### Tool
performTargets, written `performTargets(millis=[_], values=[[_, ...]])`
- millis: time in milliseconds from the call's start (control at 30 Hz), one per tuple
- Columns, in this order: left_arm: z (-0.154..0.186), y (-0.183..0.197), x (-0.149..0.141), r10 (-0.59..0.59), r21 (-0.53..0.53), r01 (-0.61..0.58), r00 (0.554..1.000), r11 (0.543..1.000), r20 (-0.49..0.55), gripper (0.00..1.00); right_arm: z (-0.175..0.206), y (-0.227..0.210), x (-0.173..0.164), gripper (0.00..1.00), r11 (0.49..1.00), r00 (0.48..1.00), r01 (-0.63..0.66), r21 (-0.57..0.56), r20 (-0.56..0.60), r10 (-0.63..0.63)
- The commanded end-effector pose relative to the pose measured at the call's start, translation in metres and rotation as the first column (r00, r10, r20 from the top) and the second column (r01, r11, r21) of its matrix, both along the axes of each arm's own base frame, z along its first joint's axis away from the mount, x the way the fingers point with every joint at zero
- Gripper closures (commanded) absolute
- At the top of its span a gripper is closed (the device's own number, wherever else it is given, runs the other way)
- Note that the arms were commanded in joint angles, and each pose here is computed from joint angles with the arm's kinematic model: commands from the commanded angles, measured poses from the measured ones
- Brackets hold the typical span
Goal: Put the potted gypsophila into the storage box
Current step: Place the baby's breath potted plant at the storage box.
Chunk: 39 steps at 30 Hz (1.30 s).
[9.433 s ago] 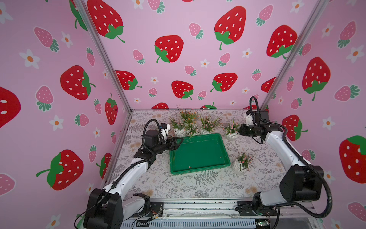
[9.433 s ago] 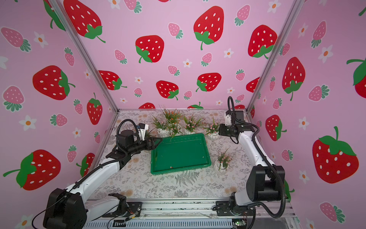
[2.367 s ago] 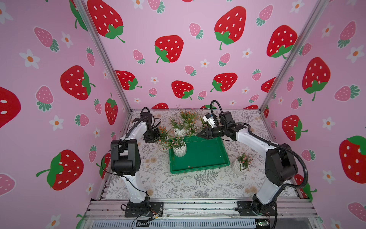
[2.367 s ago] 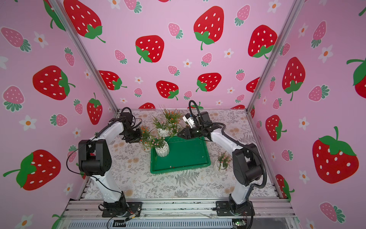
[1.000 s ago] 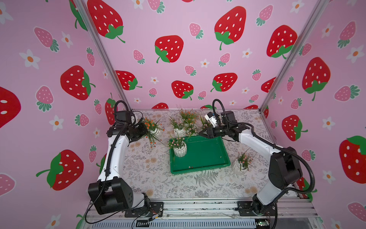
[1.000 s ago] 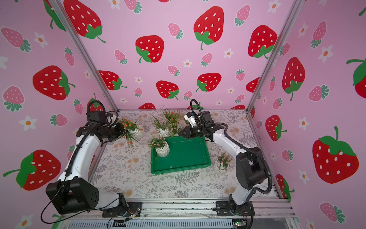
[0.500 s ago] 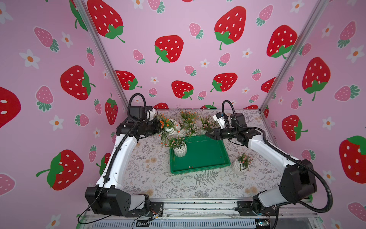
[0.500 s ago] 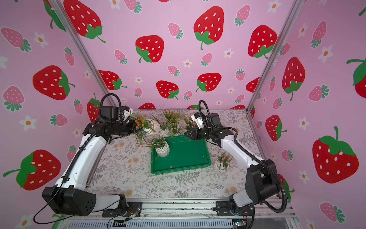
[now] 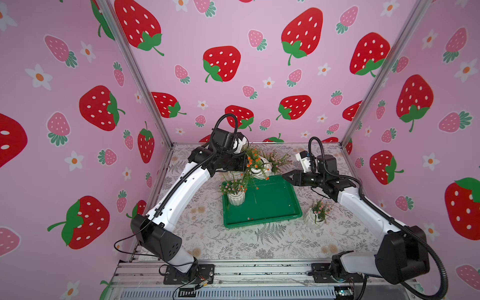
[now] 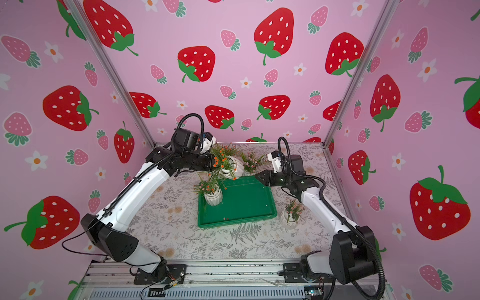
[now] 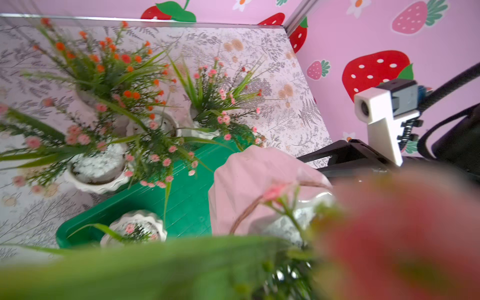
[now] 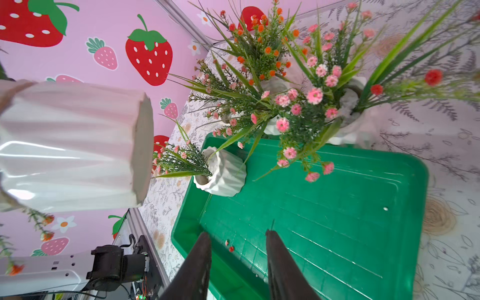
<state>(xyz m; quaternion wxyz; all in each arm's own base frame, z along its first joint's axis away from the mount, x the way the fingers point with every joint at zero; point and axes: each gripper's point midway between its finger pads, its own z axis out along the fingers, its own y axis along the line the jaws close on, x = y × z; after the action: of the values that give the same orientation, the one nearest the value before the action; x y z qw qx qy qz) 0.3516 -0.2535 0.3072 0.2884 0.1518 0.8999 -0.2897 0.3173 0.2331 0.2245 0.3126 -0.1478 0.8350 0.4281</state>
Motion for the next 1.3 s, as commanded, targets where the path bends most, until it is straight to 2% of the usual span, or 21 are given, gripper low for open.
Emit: performTargets(millis=[0,233,733,933,1267], values=[[0.018,-0.012,0.002,-0.030,-0.006,0.030,0.998,1.000,0.048,1.00,0.008,-0.013,0.002,0.62,0.998,0.998,0.065,0.002,0.027,-0.065],[-0.025,-0.037,-0.008,-0.106,0.056,0.109,0.992,0.992,-0.063,1.00,0.001,-0.033,0.003,0.63,0.988,0.988,0.153,-0.022,0.020,-0.153],[-0.123,-0.034,-0.009,-0.079,0.168,0.126,0.963,0.978,-0.258,1.00,-0.011,-0.036,0.003,0.63,0.986,0.986,0.163,-0.033,-0.006,-0.164],[-0.148,-0.028,0.002,-0.038,0.204,0.103,0.955,0.973,-0.296,1.00,-0.020,-0.033,0.004,0.63,0.989,0.989,0.145,-0.037,-0.030,-0.147],[-0.165,-0.003,0.020,0.062,0.278,0.028,0.949,0.960,-0.309,1.00,-0.028,-0.029,0.006,0.63,0.992,0.992,0.116,-0.049,-0.051,-0.119]])
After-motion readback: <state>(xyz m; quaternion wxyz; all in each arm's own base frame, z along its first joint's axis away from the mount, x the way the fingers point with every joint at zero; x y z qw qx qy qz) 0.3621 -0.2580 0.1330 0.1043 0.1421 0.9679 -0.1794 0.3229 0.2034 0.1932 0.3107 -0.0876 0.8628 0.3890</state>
